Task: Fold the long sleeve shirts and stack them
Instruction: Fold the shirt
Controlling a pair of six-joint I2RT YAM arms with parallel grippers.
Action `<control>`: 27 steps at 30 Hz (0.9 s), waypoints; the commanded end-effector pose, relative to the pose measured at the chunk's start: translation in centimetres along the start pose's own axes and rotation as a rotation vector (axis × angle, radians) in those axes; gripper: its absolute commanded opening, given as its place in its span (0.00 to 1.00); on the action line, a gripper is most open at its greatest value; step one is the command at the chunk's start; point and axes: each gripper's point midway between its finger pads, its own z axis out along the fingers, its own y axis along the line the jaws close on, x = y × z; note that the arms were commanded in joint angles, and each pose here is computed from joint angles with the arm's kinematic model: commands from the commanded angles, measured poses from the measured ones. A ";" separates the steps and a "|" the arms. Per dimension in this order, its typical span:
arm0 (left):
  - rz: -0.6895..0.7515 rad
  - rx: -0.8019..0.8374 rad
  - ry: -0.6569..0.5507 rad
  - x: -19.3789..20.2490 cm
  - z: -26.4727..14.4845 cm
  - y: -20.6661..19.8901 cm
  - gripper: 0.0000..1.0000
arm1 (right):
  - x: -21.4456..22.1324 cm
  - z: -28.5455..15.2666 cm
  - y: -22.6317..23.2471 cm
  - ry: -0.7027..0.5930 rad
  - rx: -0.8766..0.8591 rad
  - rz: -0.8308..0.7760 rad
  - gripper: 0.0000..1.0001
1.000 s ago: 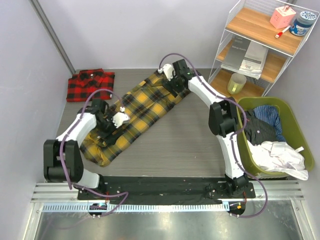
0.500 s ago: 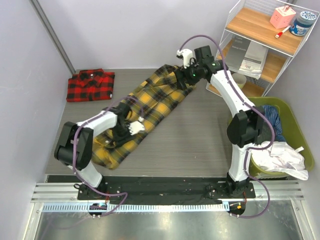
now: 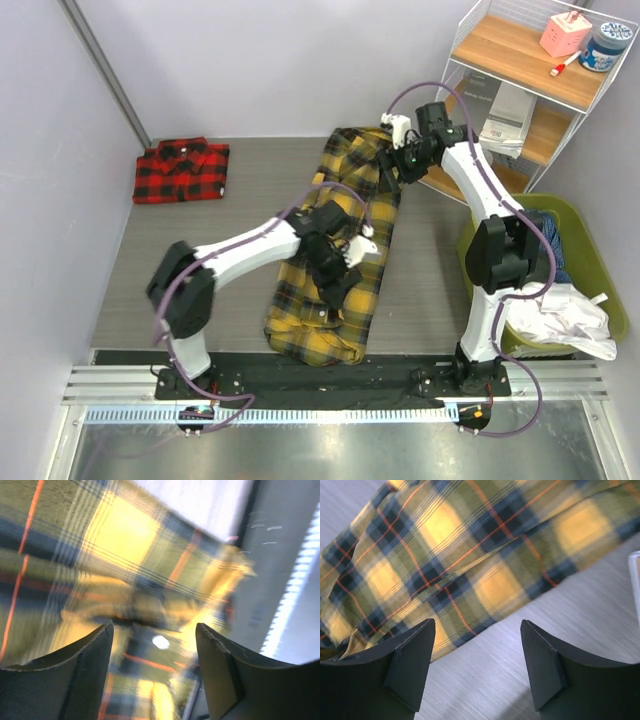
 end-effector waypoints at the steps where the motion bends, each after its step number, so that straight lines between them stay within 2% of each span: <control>1: -0.029 0.066 -0.290 -1.9 -9.2 -3.7 0.70 | 1.4 1.7 3.4 0.036 -0.104 -0.053 0.73; 4: -0.091 0.036 -0.341 -0.2 -11.3 -2.2 0.70 | 1.7 4.2 5.4 0.059 -0.147 -0.090 0.71; 8: -0.285 -0.041 -0.482 2.1 -15.7 1.4 0.72 | 0.3 7.3 7.1 0.055 -0.134 -0.158 0.69; 11: -0.375 -0.131 -0.522 4.3 -17.7 3.2 0.73 | -1.4 9.9 8.0 0.039 -0.112 -0.201 0.68; 15: -0.468 -0.269 -0.556 7.2 -20.1 5.1 0.75 | -0.9 13.6 8.0 0.078 -0.092 -0.231 0.68; 19: -0.545 -0.402 -0.583 9.8 -22.6 6.9 0.76 | 3.6 18.0 10.1 0.203 -0.179 -0.292 0.68; 21: -0.583 -0.452 -0.594 10.9 -23.6 7.4 0.77 | 5.8 18.8 12.0 0.266 -0.237 -0.345 0.67; 23: -0.602 -0.460 -0.610 11.2 -24.0 7.5 0.77 | 8.3 19.1 13.9 0.327 -0.312 -0.369 0.67; 27: -0.630 -0.433 -0.640 11.2 -23.3 6.8 0.77 | 13.1 17.0 18.3 0.433 -0.466 -0.510 0.67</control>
